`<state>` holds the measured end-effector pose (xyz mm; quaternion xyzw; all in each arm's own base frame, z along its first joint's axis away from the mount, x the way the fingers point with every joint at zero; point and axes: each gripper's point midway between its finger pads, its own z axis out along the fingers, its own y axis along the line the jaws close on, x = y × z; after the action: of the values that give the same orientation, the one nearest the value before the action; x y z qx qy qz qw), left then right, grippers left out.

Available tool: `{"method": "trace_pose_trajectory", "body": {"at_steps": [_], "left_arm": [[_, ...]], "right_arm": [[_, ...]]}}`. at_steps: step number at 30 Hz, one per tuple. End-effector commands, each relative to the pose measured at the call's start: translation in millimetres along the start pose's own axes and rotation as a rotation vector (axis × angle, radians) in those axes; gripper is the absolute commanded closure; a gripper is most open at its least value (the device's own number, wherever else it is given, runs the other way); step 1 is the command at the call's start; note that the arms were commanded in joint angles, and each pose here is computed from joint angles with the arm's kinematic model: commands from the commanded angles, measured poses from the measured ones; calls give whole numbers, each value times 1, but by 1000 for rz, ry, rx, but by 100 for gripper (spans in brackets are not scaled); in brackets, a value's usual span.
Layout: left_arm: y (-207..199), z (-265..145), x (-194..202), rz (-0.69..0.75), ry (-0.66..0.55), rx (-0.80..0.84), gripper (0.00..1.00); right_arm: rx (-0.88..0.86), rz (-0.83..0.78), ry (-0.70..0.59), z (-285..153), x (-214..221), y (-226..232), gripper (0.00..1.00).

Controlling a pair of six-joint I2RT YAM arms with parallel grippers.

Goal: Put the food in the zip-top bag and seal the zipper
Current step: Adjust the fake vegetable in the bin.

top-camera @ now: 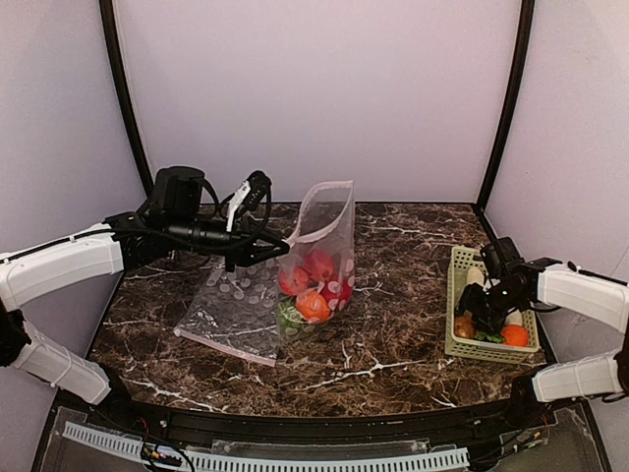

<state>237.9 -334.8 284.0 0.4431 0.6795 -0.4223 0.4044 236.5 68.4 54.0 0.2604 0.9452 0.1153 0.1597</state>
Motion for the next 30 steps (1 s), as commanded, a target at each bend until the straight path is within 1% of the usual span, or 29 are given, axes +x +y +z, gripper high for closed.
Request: {"method": "trace_pose_trajectory", "body": {"at_steps": [1,4,12,15,20,23,25,30], "left_arm": [[-3,-3,2,5,19,1,99],[-3,-3,2,10,19,-2,99],[-3,-3,2,9,21,-1,99],[-3,-3,2,8,20,0,99],[-2,-3,2,7,21,-1,99],[-2,-3,3,7,23,-2,99],[-2,-3,3,7,23,-3,99],[-1,-3,3,10,25,-8,99]], "right_arm": [[-17,-31,38,8,9,2,33],[-8,-36,66,10,16,-1,33],[30,-72,83,5,22,-11,32],[44,-82,107,8,28,-16,28],[72,-89,125,11,32,-23,27],[78,-88,123,10,31,-23,31],[86,-83,118,9,30,-24,37],[76,-71,63,-4,20,-21,45]]}}
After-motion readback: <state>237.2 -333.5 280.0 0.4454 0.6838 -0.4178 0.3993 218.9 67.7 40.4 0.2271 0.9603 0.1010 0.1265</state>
